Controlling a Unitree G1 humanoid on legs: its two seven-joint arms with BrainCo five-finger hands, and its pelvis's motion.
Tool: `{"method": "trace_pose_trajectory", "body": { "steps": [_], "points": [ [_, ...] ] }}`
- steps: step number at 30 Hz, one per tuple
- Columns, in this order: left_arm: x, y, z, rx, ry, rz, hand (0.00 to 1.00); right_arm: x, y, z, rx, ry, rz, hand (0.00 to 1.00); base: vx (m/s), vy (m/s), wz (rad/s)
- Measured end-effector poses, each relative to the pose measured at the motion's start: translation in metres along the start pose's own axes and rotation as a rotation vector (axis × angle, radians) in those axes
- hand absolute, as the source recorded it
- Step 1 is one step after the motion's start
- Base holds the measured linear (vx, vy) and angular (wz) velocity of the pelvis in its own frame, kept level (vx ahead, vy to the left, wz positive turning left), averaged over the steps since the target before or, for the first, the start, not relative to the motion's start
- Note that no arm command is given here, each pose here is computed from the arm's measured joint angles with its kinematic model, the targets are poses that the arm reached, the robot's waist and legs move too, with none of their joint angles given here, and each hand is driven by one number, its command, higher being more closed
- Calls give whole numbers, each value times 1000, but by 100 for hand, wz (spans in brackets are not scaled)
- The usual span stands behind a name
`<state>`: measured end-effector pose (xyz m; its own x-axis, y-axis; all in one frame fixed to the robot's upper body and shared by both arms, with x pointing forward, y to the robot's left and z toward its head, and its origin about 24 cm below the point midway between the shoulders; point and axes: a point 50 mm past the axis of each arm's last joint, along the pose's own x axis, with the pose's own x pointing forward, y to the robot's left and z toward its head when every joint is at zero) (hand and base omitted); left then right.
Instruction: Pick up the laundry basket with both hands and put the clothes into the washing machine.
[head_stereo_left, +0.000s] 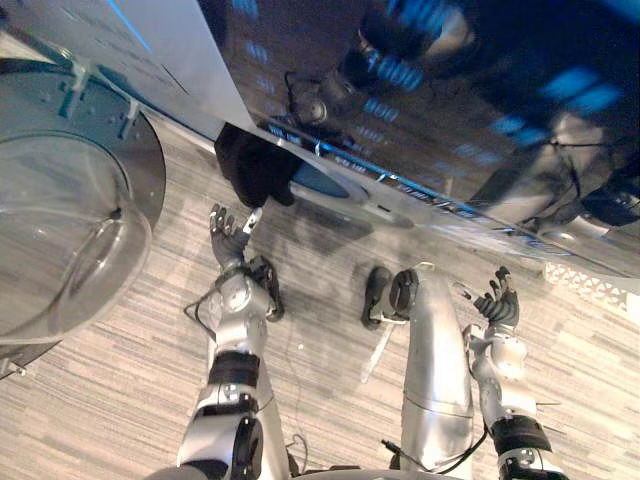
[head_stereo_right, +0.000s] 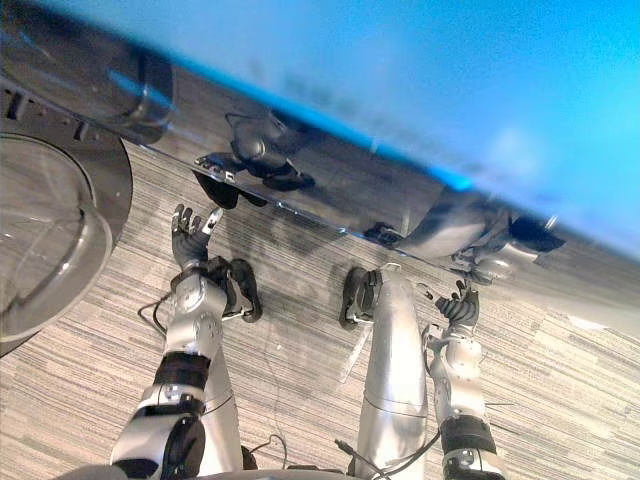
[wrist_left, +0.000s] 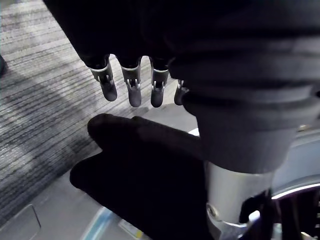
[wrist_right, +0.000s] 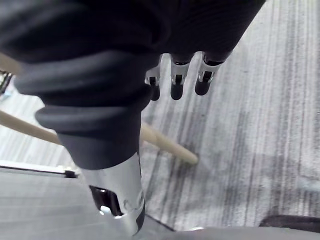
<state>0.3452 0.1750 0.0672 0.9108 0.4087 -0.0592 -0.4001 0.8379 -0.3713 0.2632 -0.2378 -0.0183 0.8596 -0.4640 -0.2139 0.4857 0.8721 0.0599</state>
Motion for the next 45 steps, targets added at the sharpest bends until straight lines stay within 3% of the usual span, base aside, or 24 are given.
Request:
{"method": "trace_pose_trajectory", "body": {
  "steps": [5,11,13,16,23,26,28,31,38,39,42,45],
  "points": [
    [23,-20,44,-25,-95,-57,0,6,7,3,21,16,15,0,3,-29,-1],
    [21,-32,56,-6,-143,-140,0,10,12,11,35,-6,27,0,24,-3,-1],
    [3,-41,86,12,-331,-214,0,9,12,17,57,-34,33,0,58,-1,8],
    [-11,-41,105,36,-474,-210,0,8,9,24,73,-77,29,0,47,2,9],
    [-22,-30,89,-30,-440,-131,0,9,7,38,73,-129,31,0,52,0,6],
    [-22,-27,90,-44,-440,-116,0,-1,9,82,55,-349,17,0,43,-2,-1],
    [-19,-27,87,-47,-421,-119,0,-20,28,117,109,-543,68,0,56,4,-6],
    [-12,-35,77,-47,-360,-157,0,-30,52,119,102,-580,144,0,57,-10,2],
    [-3,-49,59,-63,-233,-215,0,-25,49,123,87,-570,108,0,51,7,-9],
    [-2,-51,58,-65,-226,-217,100,-25,47,116,89,-544,98,0,42,-2,-15],
    [3,-59,66,-90,-223,-243,100,-18,38,105,202,-465,122,0,44,-9,-7],
    [10,-65,87,-89,-276,-244,100,-17,34,103,182,-451,108,0,39,-12,-1]
  ]
}}
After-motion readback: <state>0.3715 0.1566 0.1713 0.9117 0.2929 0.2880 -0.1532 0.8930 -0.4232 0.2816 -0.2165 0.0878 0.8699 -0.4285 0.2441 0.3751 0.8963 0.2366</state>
